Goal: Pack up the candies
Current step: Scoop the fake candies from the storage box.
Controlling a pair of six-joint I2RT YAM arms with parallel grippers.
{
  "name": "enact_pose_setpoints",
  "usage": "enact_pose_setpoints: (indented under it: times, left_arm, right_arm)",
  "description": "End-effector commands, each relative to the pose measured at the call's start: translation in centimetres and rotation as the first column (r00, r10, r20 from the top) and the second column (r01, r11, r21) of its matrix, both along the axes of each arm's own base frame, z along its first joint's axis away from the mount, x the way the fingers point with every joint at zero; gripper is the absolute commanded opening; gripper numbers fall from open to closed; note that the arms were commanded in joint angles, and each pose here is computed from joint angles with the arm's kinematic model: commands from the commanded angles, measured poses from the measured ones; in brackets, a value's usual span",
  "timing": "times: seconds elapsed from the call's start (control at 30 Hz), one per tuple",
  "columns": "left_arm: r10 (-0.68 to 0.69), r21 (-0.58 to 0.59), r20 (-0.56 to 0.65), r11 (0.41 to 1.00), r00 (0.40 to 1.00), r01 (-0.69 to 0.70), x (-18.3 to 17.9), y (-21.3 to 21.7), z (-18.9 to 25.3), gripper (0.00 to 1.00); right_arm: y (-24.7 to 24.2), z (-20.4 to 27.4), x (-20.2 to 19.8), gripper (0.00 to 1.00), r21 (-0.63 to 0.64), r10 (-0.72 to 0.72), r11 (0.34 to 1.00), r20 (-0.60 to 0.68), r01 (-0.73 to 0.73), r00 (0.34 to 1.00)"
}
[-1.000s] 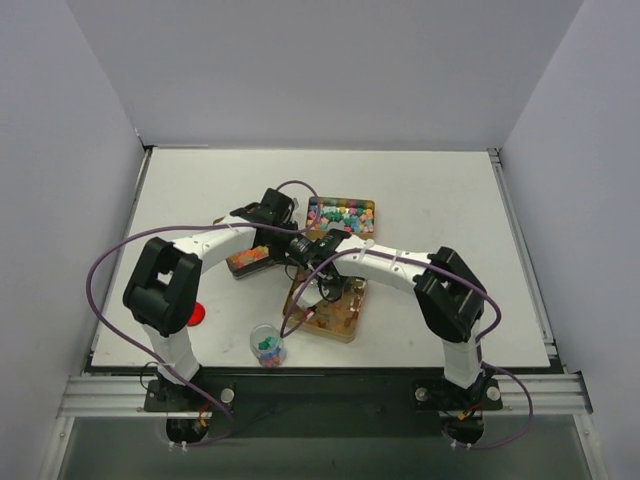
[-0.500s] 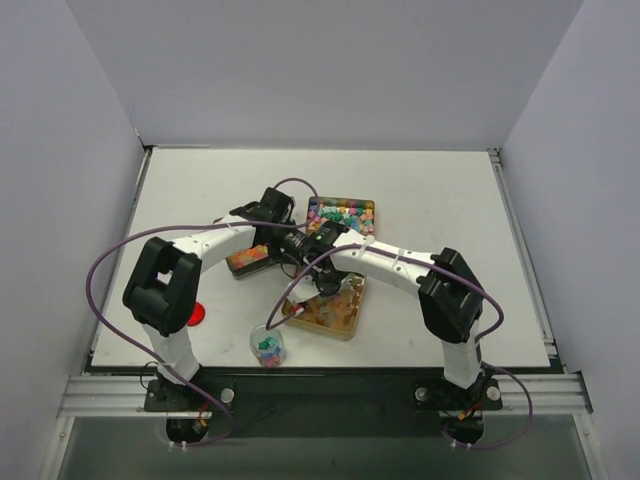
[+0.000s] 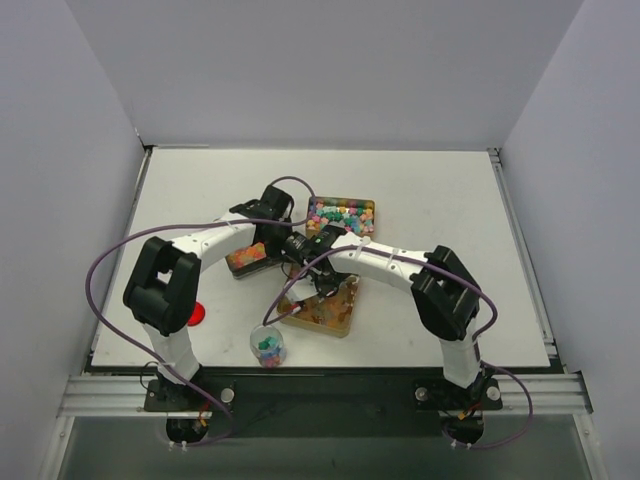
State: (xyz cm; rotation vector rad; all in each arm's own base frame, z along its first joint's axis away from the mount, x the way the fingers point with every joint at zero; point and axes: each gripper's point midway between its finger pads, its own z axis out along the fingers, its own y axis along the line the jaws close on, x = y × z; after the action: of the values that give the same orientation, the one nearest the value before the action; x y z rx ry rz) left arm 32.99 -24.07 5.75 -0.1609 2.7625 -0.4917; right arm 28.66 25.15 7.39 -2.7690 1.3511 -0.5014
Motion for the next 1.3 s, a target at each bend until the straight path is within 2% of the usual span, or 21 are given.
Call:
enact_pose_setpoints:
  times: [0.0,0.03,0.1,0.23,0.3,0.57,0.8,0.93,1.27]
  left_arm:
    - [0.037,-0.141,0.065,0.99,0.997,-0.028,2.2,-2.8,3.4,0.0]
    - [0.037,-0.142,0.067,0.99,0.997,-0.028,2.2,-2.8,3.4,0.0]
    - [0.037,-0.141,0.065,0.99,0.997,-0.028,2.2,-2.8,3.3,0.0]
    - [0.042,-0.14,0.064,0.99,0.997,-0.033,2.3,-2.7,3.3,0.0]
    - [0.045,-0.14,0.063,0.989,0.997,-0.036,2.3,-2.7,3.3,0.0]
    - [0.049,-0.137,0.069,0.99,0.996,-0.039,2.5,-2.5,3.5,0.0]
    - [0.044,-0.156,0.087,0.987,0.995,-0.03,3.5,-2.9,4.0,0.0]
    - [0.047,-0.17,0.093,0.985,0.995,-0.03,4.0,-3.2,4.3,0.0]
    - [0.043,-0.185,0.101,0.982,0.994,-0.024,4.4,-3.0,4.6,0.0]
  right_arm:
    - [2.7,0.0,-0.3,0.0,0.156,-0.003,0.988,0.005,0.002,1.0]
    - [3.0,0.8,0.0,0.0,0.168,-0.009,0.986,0.019,0.005,1.0]
    - [2.0,1.6,-0.3,0.0,0.093,-0.003,0.996,0.011,0.002,1.0]
    - [0.1,3.0,1.3,0.0,-0.052,0.049,0.998,0.071,-0.046,0.996]
    - [-0.3,3.1,1.6,0.0,-0.087,0.069,0.994,0.078,-0.062,0.995]
    - [-0.3,1.6,0.4,0.0,-0.112,0.083,0.99,0.021,-0.08,0.996]
    - [-0.6,-0.9,-0.5,0.0,-0.103,0.157,0.982,-0.03,-0.16,0.987]
    - [0.8,-2.1,-0.8,0.0,-0.052,0.177,0.982,-0.039,-0.179,0.983]
    - [1.7,-4.0,-3.0,0.0,0.149,0.051,0.989,-0.174,-0.025,0.983]
